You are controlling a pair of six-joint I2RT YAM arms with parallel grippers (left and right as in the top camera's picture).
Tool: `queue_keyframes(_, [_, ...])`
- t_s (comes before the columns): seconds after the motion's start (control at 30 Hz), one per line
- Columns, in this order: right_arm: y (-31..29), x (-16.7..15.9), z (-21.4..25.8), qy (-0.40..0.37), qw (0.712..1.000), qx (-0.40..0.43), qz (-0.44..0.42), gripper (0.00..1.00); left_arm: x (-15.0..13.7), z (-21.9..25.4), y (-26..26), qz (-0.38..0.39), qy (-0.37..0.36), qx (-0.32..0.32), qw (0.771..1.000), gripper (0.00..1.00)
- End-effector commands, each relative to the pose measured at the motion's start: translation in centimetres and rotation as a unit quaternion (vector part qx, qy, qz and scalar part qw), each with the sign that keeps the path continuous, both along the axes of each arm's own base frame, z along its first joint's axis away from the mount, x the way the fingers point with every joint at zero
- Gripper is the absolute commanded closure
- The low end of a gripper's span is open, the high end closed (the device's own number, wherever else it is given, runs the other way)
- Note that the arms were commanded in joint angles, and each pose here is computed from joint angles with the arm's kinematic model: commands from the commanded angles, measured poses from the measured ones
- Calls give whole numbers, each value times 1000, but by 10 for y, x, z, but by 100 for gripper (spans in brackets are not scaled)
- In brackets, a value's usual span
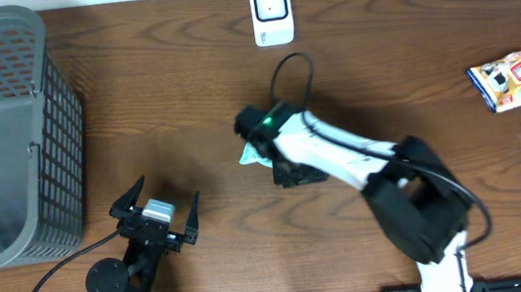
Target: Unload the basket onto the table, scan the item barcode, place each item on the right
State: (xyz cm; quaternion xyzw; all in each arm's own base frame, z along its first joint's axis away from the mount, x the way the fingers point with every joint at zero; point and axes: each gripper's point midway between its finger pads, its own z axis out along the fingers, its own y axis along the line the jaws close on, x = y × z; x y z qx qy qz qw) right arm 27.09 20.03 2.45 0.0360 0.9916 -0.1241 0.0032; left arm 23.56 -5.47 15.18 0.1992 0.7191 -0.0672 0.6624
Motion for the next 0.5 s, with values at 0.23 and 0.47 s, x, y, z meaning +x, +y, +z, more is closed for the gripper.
queue_keyframes(0.23, [-28, 14, 80, -20, 966, 152, -208, 1, -2, -17, -3, -9, 23, 3, 1000, 2])
queue_keyframes(0.47, [-12, 5, 55, -42, 945, 171, -274, 1, -2, -17, -3, -9, 23, 3, 1000, 2])
